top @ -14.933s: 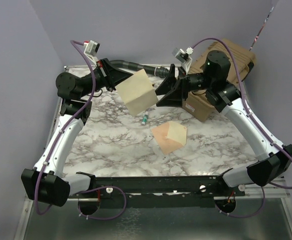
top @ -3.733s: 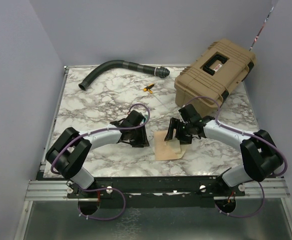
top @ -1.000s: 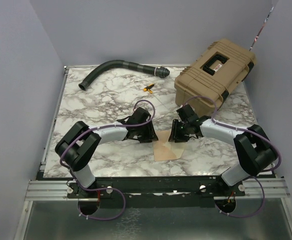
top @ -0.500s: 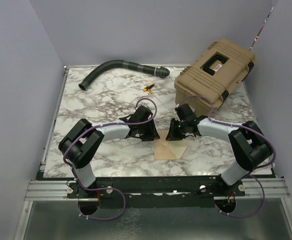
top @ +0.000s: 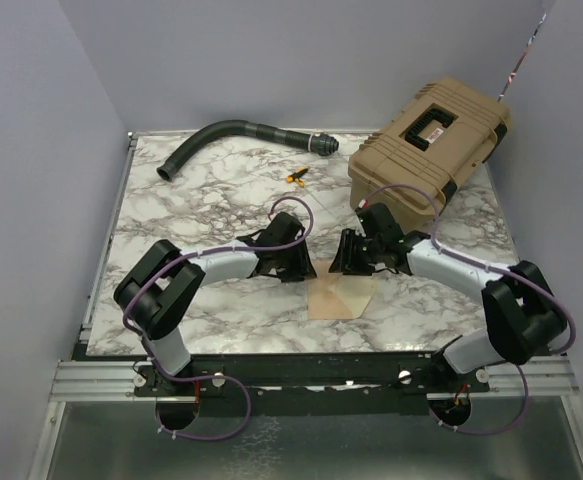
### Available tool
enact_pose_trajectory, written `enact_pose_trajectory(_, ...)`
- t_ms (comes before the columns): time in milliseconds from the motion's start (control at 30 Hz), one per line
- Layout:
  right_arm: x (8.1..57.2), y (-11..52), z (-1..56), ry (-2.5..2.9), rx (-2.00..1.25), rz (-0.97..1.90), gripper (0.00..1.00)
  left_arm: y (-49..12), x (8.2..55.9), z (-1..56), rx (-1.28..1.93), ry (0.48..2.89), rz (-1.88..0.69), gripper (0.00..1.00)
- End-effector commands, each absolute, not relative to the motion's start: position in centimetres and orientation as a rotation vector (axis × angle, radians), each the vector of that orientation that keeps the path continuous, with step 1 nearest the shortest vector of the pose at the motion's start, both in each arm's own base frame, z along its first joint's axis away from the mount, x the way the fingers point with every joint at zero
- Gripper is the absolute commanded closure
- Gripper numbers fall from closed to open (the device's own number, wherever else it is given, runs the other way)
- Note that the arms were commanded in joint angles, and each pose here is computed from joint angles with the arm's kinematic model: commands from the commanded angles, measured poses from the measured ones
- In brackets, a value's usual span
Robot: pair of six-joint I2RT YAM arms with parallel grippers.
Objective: Place the letter into the envelope and seal it
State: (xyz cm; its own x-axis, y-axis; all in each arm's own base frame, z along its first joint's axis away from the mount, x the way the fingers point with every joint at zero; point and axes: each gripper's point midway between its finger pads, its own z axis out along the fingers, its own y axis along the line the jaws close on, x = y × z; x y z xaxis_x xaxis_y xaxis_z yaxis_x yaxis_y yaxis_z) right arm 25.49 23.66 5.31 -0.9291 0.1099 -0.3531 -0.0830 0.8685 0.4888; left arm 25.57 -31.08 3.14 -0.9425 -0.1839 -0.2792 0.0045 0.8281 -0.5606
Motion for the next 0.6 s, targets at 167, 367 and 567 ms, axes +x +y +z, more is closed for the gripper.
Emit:
enact_pose_trajectory(167,25.5,20.0,9.5,2.570,0.140,0.538,0.47,-26.6,27.3,6.6,-0.160,2.494,-0.610,0.58)
enact_pose_trajectory(367,26.0,18.3,10.0,2.550,0.115,0.408,0.43,-23.3,28.5,10.2,-0.219,2.315,-0.518,0.50)
enact_pose_trajectory(567,27.1,20.1,12.4,2.511,0.100,0.504,0.42,-21.4,31.4,10.7,-0.194,2.273,-0.387,0.41)
